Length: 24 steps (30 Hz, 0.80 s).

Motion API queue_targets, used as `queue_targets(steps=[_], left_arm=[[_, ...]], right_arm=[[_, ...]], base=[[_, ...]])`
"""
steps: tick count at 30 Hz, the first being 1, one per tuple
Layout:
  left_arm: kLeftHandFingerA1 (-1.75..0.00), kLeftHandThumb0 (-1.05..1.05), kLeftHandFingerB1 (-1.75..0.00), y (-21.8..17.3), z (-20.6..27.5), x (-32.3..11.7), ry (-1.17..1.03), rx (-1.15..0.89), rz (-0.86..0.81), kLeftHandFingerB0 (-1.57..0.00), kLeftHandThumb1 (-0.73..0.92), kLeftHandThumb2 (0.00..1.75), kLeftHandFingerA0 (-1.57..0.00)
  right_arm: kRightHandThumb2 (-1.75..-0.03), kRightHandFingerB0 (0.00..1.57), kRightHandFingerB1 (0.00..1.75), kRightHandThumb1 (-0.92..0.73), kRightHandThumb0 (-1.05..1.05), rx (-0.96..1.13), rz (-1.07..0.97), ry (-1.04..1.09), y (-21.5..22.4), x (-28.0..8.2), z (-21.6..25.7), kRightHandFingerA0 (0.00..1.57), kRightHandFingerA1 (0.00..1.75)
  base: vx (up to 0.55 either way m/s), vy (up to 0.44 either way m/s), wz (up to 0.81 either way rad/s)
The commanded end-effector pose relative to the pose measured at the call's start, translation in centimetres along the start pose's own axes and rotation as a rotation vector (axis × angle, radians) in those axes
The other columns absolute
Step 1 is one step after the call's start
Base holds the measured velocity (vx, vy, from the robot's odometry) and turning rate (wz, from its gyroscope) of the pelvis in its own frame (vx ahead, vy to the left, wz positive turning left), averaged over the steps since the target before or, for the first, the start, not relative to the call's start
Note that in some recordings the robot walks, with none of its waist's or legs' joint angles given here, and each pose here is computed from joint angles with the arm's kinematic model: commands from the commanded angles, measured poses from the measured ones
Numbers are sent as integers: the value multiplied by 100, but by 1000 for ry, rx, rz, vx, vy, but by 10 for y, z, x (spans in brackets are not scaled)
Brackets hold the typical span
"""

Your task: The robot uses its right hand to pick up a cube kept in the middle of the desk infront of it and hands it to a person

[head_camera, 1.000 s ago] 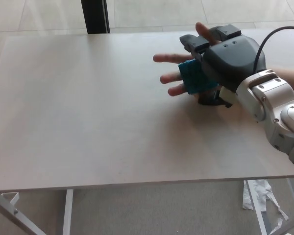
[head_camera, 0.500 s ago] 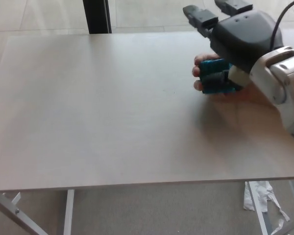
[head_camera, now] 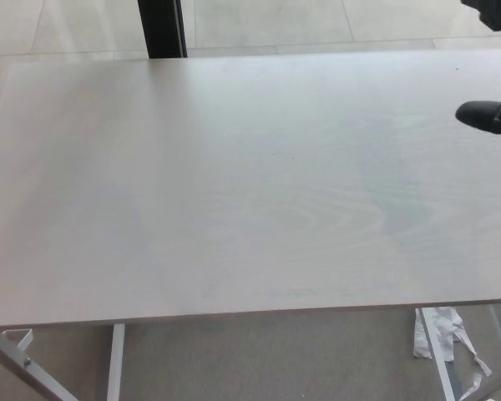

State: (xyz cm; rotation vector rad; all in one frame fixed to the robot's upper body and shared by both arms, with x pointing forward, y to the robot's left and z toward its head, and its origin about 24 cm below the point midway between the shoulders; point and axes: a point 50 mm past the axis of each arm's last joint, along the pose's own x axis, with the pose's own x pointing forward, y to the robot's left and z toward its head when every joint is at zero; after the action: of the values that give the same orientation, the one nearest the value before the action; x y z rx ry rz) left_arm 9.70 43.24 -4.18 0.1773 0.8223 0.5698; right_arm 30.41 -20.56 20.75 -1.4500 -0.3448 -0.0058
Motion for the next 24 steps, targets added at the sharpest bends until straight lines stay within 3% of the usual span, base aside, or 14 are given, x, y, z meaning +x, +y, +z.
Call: queue_targets(steps=[1,4,5,11,12,14,15,16,19,20,21,22,23,24], left_arm=[[-51,-82,-43,17,-11,-7,35,-50,55,-48,78,64,-71],[-50,-84,-43,18,-13,-8,39,-59,66,-49,76,64,-72],[-51,-84,-43,18,-13,-8,39,-58,66,-49,77,64,-70],[-51,-82,-42,18,-16,-9,46,-70,62,-48,78,63,-72],[-52,-81,-44,18,-16,-9,42,-64,60,-48,78,64,-70],[-52,-81,-44,18,-16,-9,42,-57,58,-48,78,64,-70],[-62,-79,-56,18,-16,-9,41,-57,58,-43,62,103,-64],[-62,-80,-56,18,-16,-10,41,-53,60,-43,63,103,-64],[-61,-83,-56,19,-17,-10,42,-39,63,-44,63,103,-62],[-61,-81,-56,19,-17,-10,41,-37,60,-44,62,103,-61],[-62,-78,-56,19,-17,-10,43,-33,65,-45,62,103,-64],[-62,-78,-56,19,-17,-10,42,-32,64,-45,62,103,-64],[-52,-82,-43,18,-16,-10,40,-36,61,-49,78,64,-71],[-62,-79,-55,17,-15,-9,42,-38,59,-43,63,103,-64]], right_arm=[[-58,67,40,-55,-64,189,-649,505,-100,-208,-116,79,54],[-57,74,44,-52,-58,219,-862,703,-91,-255,-154,95,73],[-57,74,53,-56,-59,246,-937,758,-86,-268,-163,90,94],[-59,70,71,-61,-56,492,-1152,1015,-49,-305,-193,74,123],[-96,66,76,-50,-48,533,-1172,1097,-34,-307,-202,118,133],[-96,66,76,-50,-48,549,-1177,1136,-26,-309,-205,118,133],[-62,62,63,-66,-57,622,-1173,1194,-14,-308,-213,76,175],[-64,59,65,-68,-54,675,-1173,1230,-7,-306,-218,70,164],[-63,58,61,-65,-50,765,-1247,1333,11,-301,-227,71,161],[-63,56,70,-67,-46,798,-1272,1364,17,-302,-230,66,158],[-63,37,88,-77,-45,921,-1347,1371,30,-301,-232,44,144],[-63,37,88,-77,-45,920,-1350,1372,30,-302,-232,44,144],[-61,33,101,-80,-43,957,-1384,1420,40,-305,-232,25,102],[-61,44,94,-74,-46,957,-1436,1509,49,-308,-231,42,99]], base=[[0,0,0],[0,0,0],[0,0,0],[0,0,0],[0,0,0],[0,0,0],[0,0,0],[0,0,0],[0,0,0],[0,0,0],[0,0,0],[0,0,0],[0,0,0],[0,0,0]])
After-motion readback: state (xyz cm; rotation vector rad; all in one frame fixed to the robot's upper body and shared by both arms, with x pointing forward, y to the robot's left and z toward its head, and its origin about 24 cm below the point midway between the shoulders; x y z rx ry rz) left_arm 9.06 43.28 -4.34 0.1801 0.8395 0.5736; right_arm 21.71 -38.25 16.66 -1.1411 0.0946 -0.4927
